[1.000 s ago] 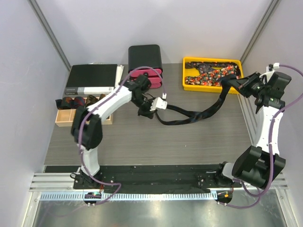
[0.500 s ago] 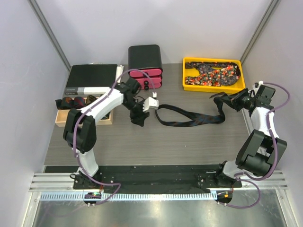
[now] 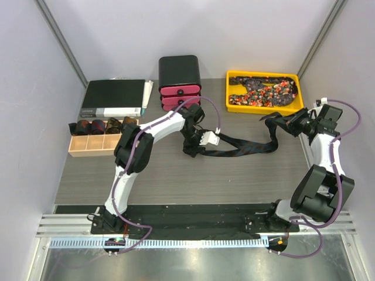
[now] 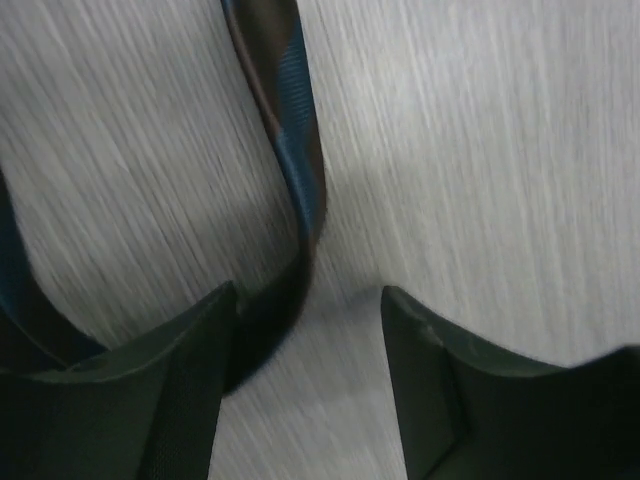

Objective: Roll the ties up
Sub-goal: Flatten out the tie at the center of the board.

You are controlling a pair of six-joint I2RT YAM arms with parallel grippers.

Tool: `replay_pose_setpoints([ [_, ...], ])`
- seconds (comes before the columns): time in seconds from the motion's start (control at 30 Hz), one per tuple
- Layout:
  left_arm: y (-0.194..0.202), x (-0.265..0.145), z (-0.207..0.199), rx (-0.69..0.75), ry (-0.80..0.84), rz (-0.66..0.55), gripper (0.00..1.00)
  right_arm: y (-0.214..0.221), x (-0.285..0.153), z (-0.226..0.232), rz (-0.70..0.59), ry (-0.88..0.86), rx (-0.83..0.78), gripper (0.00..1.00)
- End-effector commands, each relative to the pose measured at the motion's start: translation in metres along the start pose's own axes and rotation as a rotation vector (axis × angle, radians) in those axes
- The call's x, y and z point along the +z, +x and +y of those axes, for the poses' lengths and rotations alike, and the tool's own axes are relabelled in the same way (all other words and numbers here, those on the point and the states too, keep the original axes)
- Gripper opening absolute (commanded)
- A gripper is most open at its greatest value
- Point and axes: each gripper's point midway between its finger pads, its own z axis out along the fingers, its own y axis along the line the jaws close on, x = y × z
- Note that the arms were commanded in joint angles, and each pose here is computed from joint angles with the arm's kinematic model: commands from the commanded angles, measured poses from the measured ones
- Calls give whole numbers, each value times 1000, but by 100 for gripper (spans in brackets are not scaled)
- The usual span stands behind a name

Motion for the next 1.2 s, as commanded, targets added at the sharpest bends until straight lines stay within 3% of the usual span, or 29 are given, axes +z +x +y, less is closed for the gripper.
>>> replay_pose_setpoints([
  [0.0, 10, -2, 22, 79, -73, 92, 54, -12, -11, 23, -46, -54, -92, 1],
  [0.03, 14, -1, 20, 74, -68, 105, 44, -13, -12, 22, -47, -52, -96, 1],
  [0.17, 8, -15, 0, 1, -34, 91, 20, -16, -18, 27, -57, -70, -110, 1],
  [0.23, -3, -39, -21, -46, -1, 80, 1, -21, -24, 31, -67, -78, -98, 1],
  [0.33, -26, -80, -59, -172, 73, -13, 0, -34, -42, 31, -113, -84, -70, 1],
  [0.47, -18, -113, -74, -407, 96, -87, 0, -23, -41, 9, -97, -56, -14, 1],
  [0.6, 19, -105, -74, -590, 100, -39, 0, -4, -16, -26, -48, -47, 104, 1],
  [0.77, 55, -86, -56, -867, 152, -59, 1, 12, 9, -64, -12, 17, 141, 1],
  [0.9, 76, -83, -36, -969, 109, -76, 2, 12, 18, -79, -21, 35, 120, 2],
  [1.0, 85, -84, -29, -999, 92, -66, 4, 13, 23, -86, -13, 35, 102, 12],
  [1.17, 91, -79, -35, -1034, 108, -32, 5, 14, 24, -88, -3, 8, 124, 16],
])
